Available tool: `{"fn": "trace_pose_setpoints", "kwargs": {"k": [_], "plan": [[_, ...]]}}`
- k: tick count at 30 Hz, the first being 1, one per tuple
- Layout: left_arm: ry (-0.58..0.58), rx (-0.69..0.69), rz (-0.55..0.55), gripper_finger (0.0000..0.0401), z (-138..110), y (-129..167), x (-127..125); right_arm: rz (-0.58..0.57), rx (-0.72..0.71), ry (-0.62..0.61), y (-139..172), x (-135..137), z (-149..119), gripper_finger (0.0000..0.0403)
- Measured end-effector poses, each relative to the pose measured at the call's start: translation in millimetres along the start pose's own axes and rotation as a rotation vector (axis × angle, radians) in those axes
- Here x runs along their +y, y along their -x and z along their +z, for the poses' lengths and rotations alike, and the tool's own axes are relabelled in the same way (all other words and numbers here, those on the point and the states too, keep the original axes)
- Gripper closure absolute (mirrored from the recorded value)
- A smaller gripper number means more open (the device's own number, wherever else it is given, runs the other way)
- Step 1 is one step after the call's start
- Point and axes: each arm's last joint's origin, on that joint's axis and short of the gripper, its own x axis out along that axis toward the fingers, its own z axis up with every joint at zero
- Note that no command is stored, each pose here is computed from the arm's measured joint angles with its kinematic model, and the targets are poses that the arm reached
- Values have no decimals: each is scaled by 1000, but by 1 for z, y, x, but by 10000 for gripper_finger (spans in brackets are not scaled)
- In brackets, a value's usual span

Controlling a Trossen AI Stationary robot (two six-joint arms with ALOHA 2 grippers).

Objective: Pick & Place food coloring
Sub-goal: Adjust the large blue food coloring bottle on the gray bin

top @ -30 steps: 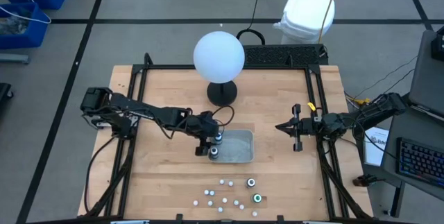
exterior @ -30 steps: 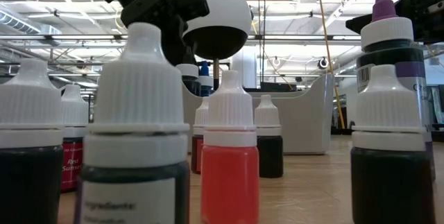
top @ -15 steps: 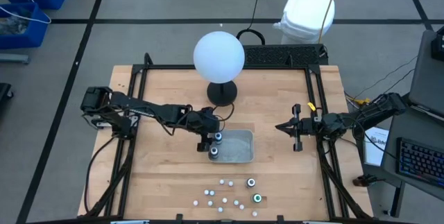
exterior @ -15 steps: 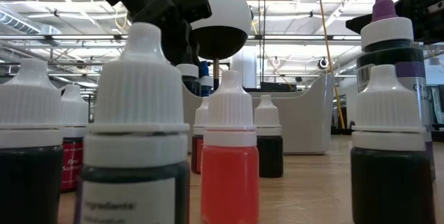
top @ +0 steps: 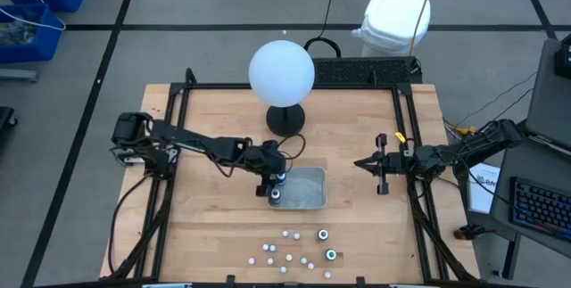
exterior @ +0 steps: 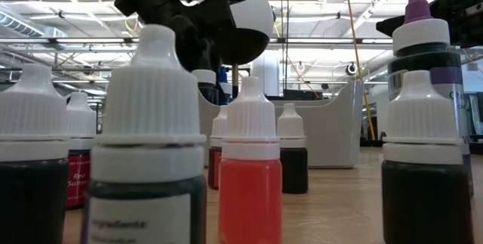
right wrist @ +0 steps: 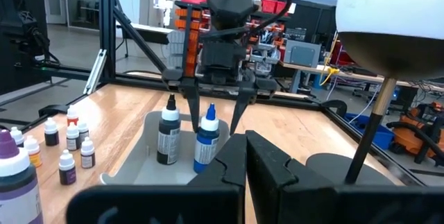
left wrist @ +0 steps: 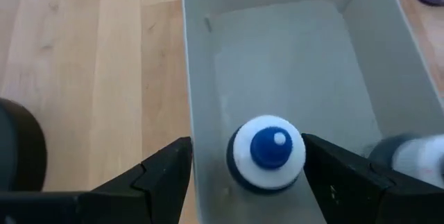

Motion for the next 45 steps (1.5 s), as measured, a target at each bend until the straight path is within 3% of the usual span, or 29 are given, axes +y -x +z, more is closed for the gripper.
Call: {"fn": "trace_pose_setpoints", "kwargs": {"k": [19,23,33,45], "plan": [[7,-32,3,133,4,10,0,1,-2,1,0,0,0,403],[10,-21,2,162,3,10,0,0,-1,1,0,0,0,403],[22,-15,1,277,3,10,0,0,-2,2,0,0,0,403],[46,6,-7,262,1,10,-4,0,-2,3,0,0,0,403]]}}
